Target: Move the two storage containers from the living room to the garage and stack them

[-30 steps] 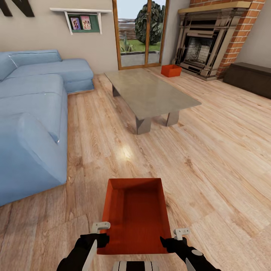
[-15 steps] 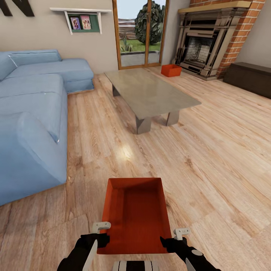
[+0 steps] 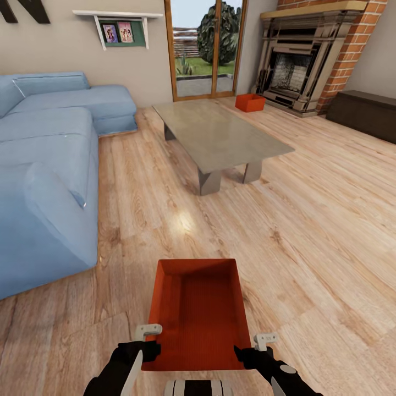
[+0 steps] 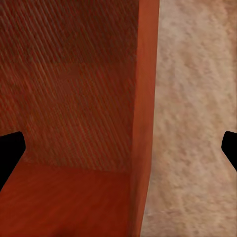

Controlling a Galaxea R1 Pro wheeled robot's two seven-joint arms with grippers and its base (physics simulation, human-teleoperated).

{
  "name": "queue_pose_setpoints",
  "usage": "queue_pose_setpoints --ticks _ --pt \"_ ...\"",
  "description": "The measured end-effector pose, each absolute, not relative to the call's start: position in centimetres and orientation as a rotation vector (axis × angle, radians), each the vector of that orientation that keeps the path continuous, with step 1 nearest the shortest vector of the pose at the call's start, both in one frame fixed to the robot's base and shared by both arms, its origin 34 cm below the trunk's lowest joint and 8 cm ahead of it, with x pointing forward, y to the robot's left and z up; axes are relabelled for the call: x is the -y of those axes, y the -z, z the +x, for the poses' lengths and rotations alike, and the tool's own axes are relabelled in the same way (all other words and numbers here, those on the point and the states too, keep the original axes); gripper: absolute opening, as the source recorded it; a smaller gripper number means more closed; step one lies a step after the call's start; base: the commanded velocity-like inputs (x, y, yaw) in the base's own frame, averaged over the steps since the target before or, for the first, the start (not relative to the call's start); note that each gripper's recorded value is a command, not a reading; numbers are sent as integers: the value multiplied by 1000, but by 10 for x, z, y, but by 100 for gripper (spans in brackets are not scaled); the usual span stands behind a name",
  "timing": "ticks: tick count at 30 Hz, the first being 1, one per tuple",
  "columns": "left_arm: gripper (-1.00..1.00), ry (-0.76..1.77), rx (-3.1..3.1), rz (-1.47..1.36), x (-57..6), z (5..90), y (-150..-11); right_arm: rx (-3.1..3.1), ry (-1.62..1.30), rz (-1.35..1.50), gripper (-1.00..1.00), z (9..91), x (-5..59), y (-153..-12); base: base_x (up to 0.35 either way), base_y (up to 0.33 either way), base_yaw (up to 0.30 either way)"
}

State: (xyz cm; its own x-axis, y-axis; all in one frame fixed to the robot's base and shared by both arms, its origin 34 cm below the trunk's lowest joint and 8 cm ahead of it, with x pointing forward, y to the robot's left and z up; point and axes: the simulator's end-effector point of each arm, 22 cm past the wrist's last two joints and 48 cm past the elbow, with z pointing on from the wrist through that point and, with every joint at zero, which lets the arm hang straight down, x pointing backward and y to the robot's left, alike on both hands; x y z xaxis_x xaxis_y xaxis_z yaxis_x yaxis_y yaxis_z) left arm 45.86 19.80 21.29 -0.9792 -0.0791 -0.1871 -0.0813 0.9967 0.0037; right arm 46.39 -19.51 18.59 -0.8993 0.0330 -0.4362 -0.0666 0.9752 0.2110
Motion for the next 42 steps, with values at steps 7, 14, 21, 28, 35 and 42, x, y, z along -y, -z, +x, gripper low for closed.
queue_pose_setpoints --ticks 7,14,21,28,35,42 --pt "100 62 -2940 -120 -186 462 -214 -2671 -307 -24 100 464 195 -186 0 0 0" --pt "100 170 -2924 -101 -171 466 -217 -2671 -308 -24 100 464 195 -186 0 0 0" --pt "100 172 -2924 -99 -172 467 -217 -2671 -308 -24 100 464 195 -186 0 0 0" --pt "100 143 -2926 -96 -183 466 -216 -2671 -308 -24 100 464 195 -186 0 0 0" --pt "100 122 -2928 -94 -188 466 -216 -2671 -308 -24 100 464 195 -186 0 0 0" --pt "100 114 -2929 -95 -189 466 -215 -2672 -308 -26 100 464 195 -186 0 0 0"
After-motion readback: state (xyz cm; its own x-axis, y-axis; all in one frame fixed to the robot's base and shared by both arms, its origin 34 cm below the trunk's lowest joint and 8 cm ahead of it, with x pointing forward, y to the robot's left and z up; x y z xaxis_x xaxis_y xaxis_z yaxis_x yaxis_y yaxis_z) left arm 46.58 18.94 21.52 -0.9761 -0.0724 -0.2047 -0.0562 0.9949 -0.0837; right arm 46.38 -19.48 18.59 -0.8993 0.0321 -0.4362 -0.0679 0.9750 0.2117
